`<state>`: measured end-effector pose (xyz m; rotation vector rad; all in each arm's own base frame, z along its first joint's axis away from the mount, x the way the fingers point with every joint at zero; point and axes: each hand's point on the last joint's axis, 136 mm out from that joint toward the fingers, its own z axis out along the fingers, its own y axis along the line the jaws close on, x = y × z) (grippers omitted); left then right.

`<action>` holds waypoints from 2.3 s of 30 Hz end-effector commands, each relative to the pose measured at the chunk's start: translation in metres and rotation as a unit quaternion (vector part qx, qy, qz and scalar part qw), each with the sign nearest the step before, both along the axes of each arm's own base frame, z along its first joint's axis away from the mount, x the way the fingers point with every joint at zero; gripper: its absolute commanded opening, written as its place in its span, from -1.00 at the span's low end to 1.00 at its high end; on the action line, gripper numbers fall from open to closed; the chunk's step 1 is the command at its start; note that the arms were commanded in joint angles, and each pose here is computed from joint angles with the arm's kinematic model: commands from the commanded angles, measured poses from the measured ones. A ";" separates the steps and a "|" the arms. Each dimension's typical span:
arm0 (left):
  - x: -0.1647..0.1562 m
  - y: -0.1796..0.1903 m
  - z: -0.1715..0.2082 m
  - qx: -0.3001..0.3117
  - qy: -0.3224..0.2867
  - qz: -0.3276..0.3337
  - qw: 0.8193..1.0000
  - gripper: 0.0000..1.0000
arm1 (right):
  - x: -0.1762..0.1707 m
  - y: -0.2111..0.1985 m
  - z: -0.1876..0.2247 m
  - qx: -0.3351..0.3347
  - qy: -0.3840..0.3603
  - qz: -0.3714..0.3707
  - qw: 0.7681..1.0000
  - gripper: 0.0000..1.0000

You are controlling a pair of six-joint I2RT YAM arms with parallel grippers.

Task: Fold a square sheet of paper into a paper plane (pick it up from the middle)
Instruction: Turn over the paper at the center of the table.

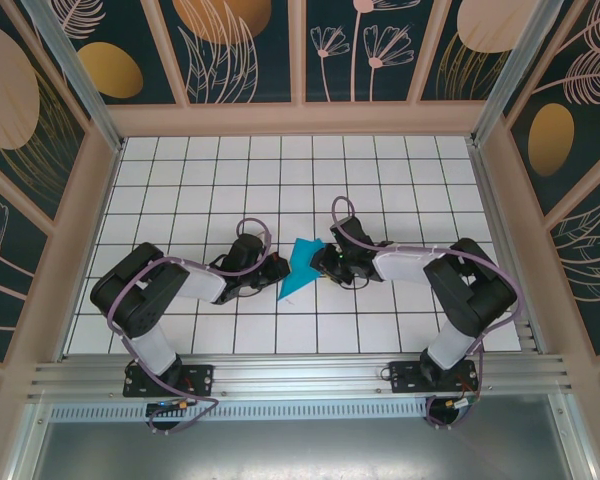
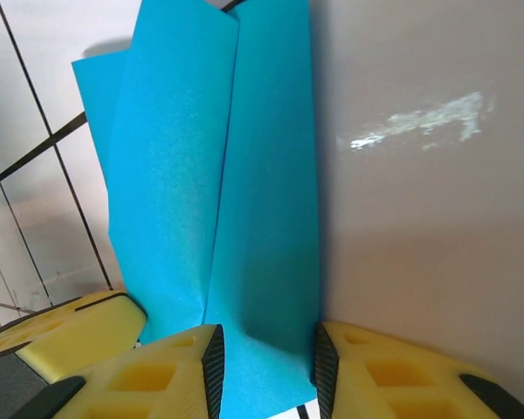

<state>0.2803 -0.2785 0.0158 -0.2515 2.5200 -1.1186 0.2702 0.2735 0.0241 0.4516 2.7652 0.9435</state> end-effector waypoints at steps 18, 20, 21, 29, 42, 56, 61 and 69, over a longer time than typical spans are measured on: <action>-0.027 -0.002 -0.024 0.018 0.054 -0.027 0.998 -1.00 | 0.021 0.019 0.025 0.101 -0.041 0.007 0.994 -0.22; -0.027 -0.002 -0.023 0.015 0.053 -0.026 0.998 -1.00 | 0.022 0.014 0.023 0.089 -0.045 0.005 0.995 -0.22; -0.027 -0.002 -0.022 0.015 0.053 -0.026 0.998 -1.00 | 0.023 0.010 0.021 0.086 -0.045 0.002 0.995 -0.22; -0.024 -0.007 -0.016 -0.001 0.050 -0.025 0.998 -1.00 | 0.024 0.022 0.017 0.119 -0.035 0.027 0.992 -0.22; -0.025 -0.009 -0.009 -0.016 0.049 -0.025 0.998 -1.00 | 0.037 0.027 0.018 0.129 -0.063 0.056 0.988 -0.44; -0.013 -0.011 0.030 -0.045 -0.001 -0.011 0.999 -0.27 | 0.043 0.009 0.034 0.063 -0.094 0.079 0.990 -0.97; -0.003 -0.002 0.061 -0.043 -0.049 0.016 0.998 -0.08 | 0.051 -0.023 0.066 -0.064 -0.121 0.096 0.986 -0.96; 0.000 0.025 0.074 -0.004 -0.097 0.055 0.994 -0.06 | 0.072 -0.102 0.139 -0.253 -0.160 0.079 0.951 -0.92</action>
